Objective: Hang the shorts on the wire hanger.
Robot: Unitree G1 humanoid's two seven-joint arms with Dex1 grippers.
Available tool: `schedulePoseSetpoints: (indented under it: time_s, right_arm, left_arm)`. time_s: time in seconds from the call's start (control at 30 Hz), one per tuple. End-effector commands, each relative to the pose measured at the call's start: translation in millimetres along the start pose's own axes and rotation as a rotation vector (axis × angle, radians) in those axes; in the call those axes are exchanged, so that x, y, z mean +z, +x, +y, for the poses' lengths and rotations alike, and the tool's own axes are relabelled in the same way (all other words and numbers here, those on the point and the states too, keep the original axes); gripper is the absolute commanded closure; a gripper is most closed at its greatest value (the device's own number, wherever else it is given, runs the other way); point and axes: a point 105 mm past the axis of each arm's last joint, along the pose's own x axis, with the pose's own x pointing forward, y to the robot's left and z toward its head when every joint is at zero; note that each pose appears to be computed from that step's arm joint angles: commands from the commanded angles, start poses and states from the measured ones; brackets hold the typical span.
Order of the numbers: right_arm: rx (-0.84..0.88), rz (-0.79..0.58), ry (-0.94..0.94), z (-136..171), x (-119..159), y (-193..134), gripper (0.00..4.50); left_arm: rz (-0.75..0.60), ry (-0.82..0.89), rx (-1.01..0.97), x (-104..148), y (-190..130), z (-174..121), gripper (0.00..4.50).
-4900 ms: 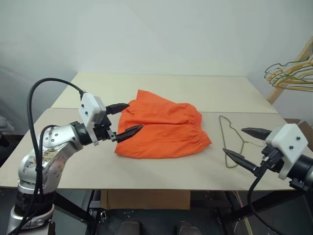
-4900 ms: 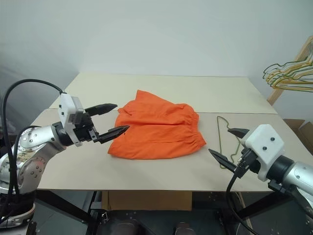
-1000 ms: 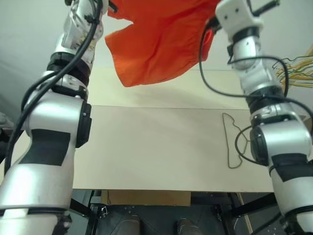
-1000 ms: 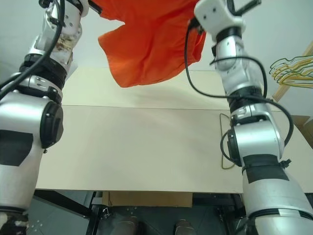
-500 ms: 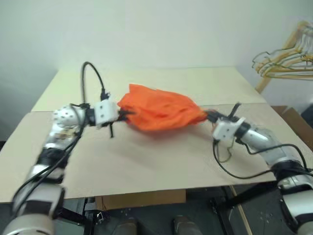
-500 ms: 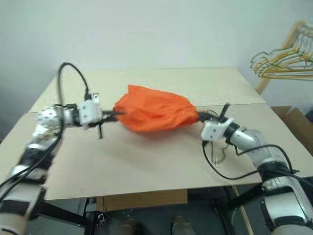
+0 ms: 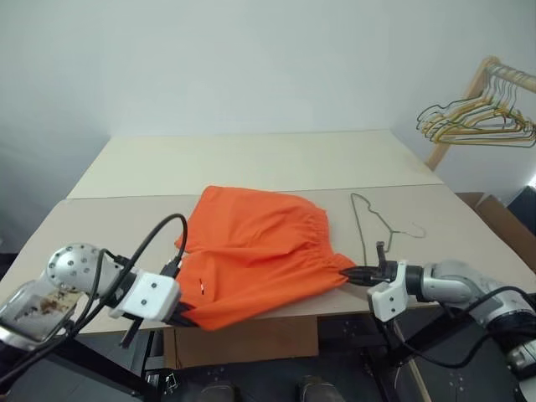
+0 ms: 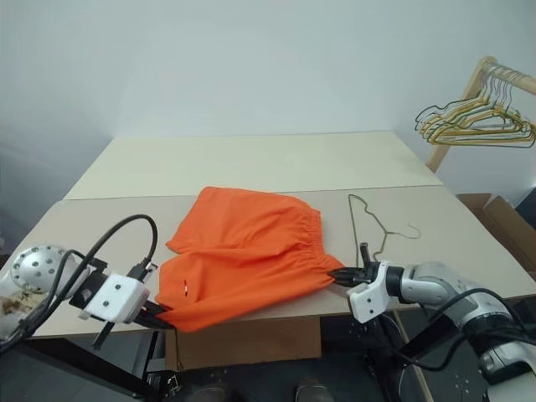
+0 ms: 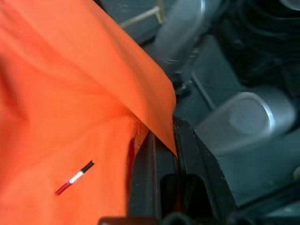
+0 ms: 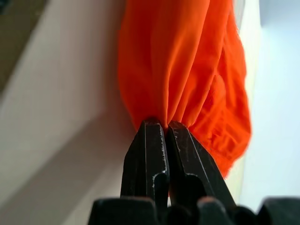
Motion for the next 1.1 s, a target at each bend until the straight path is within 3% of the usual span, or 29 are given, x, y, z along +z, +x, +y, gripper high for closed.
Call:
schedulePoseSetpoints:
  time_s: [0.03,0.17,0.3,0.4,0.43,0.6,0.77,0.93,1.1]
  right_arm:
    - [0.001,-0.014,-0.017,-7,12,-11,3.66]
    - [0.038,-0.049,0.006,3,31,-18,2.29]
    - [-0.026,-0.011,0.096,-8,34,-35,0.84]
    - [-0.216,0.084,0.375,-31,22,-53,0.00]
    - [-0.278,0.131,0.486,-37,14,-59,0.00]
    - [-0.542,0.426,0.981,-54,-31,-81,0.00]
    - [-0.553,0.823,1.339,-30,-73,-88,0.00]
    - [-0.452,0.862,1.555,-13,-84,-65,0.00]
    - [-0.374,0.893,1.640,1,-98,-45,0.00]
  left_arm:
    - [0.040,0.052,0.014,2,-6,-1,3.83]
    - [0.001,0.051,-0.005,6,-11,-4,2.52]
    - [-0.068,0.071,0.031,12,-27,9,1.18]
    - [-0.143,0.102,0.201,19,-33,41,0.23]
    - [-0.171,0.097,0.266,23,-34,53,0.03]
    - [-0.360,0.019,0.469,46,-35,102,0.03]
    - [-0.466,-0.002,0.532,64,-24,124,0.03]
    - [-0.497,0.004,0.520,70,-18,128,0.03]
    - [-0.496,0.005,0.520,68,-16,131,0.03]
